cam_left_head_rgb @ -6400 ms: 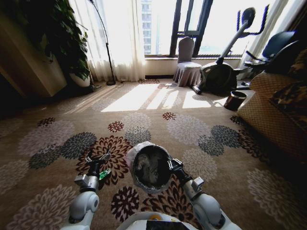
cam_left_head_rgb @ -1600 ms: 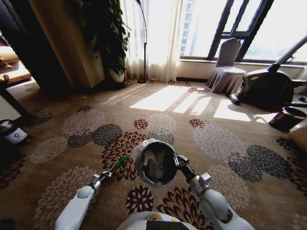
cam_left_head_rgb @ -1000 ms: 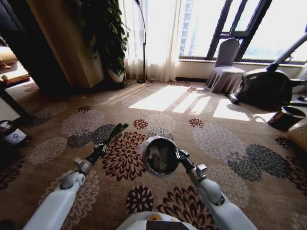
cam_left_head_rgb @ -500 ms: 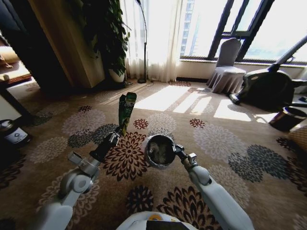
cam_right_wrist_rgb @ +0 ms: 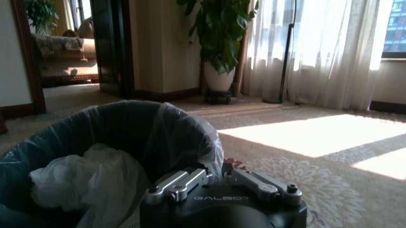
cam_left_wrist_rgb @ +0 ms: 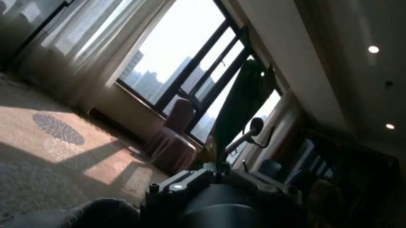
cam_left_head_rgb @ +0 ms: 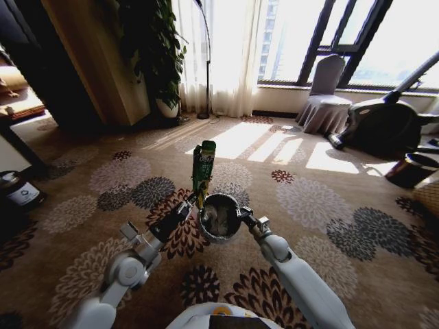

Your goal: Pick up the trash from the ground and place it into the trash bin.

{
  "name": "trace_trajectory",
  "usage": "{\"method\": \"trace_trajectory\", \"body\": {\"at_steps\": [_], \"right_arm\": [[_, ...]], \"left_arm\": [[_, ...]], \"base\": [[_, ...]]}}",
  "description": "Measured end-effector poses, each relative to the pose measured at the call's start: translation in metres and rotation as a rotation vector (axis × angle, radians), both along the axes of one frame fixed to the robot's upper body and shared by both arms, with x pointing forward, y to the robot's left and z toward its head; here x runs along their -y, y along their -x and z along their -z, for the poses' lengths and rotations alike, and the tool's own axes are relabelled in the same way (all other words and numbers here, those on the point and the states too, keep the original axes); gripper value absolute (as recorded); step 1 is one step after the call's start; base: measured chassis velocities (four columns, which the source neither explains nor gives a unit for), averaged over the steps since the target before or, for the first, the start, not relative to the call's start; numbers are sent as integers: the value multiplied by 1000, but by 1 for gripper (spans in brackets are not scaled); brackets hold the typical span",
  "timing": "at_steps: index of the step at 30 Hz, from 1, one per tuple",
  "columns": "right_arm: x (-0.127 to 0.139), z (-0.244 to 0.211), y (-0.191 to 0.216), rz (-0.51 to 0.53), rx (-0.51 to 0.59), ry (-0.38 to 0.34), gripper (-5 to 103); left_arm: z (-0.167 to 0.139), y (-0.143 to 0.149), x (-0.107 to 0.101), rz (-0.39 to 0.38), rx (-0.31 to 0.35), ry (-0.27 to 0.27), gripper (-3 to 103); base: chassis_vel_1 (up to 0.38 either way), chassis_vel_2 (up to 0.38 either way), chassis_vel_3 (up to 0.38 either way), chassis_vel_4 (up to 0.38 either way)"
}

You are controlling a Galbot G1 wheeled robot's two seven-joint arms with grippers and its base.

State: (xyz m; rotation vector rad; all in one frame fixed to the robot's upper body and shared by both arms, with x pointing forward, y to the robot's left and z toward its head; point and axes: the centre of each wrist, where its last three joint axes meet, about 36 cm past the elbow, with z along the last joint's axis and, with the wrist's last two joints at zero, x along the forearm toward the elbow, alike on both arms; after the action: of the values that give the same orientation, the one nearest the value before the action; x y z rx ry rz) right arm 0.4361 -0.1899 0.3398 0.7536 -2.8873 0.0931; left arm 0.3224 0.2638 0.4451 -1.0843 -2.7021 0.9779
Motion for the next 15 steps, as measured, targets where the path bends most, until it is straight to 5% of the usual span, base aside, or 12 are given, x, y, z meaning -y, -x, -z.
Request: {"method": "trace_trajectory", "body": {"at_steps": [15], "right_arm": [[4, -16, 18, -20, -3, 43, 4]], "left_arm": [[44, 0, 20, -22, -94, -197, 0]], "base": [[0, 0, 0, 0]]}}
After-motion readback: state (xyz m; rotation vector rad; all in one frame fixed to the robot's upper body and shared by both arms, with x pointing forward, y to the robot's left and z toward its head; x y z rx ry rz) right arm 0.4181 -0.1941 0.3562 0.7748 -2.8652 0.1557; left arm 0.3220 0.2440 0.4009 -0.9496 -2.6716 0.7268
